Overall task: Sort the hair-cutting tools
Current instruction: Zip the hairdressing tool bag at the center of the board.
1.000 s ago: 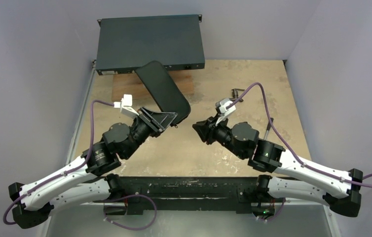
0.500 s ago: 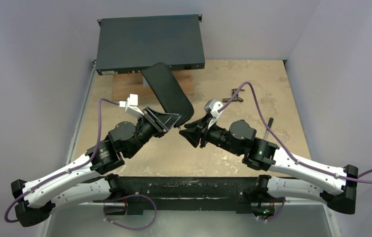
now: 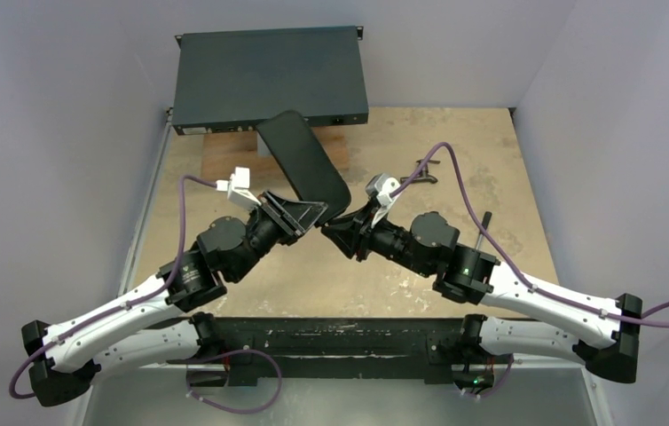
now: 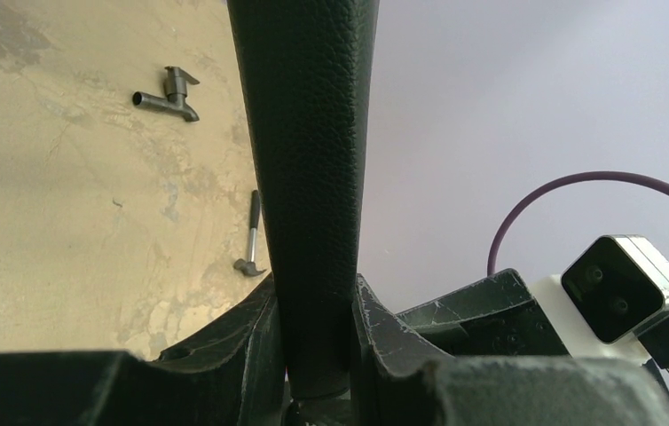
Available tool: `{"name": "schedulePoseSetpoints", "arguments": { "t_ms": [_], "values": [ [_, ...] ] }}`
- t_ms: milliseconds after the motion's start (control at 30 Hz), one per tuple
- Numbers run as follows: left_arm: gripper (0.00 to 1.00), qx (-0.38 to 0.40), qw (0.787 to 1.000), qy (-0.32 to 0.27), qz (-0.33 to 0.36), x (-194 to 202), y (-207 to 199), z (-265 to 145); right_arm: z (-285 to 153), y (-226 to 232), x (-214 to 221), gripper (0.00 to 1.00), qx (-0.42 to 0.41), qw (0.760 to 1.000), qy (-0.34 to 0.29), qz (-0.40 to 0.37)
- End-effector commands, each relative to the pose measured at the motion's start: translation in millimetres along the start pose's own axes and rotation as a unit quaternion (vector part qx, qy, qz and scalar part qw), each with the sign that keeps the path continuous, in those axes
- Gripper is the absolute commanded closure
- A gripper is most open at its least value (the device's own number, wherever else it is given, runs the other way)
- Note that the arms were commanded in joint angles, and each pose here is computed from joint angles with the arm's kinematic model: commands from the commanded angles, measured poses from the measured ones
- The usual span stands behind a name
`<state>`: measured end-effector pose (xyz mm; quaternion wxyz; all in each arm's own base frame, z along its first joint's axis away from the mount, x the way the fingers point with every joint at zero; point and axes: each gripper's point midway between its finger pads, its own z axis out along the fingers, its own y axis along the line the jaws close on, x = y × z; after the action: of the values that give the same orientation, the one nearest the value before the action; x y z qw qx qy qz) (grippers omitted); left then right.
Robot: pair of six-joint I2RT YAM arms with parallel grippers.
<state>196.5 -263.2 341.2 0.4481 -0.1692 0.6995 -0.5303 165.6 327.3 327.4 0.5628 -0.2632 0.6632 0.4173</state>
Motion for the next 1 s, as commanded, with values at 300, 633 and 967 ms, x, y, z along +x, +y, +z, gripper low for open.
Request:
{"name": "schedulePoseSetpoints", "arguments": {
  "t_ms": [300,633,967],
  "values": [
    [1.00,0.074,0.997,-0.014,-0.023,-17,-50,-4,7,4,-36,0.77,0.005,0.999,-0.047,0.005],
    [1.00,0.075,0.997,-0.011,-0.023,-15,-50,-4,9,2,-38,0.76,0.013,0.998,-0.057,0.017],
    [1.00,0.075,0.997,-0.004,-0.023,-10,-50,-3,17,0,-35,1.00,0.023,0.998,-0.048,0.026]
  ]
}}
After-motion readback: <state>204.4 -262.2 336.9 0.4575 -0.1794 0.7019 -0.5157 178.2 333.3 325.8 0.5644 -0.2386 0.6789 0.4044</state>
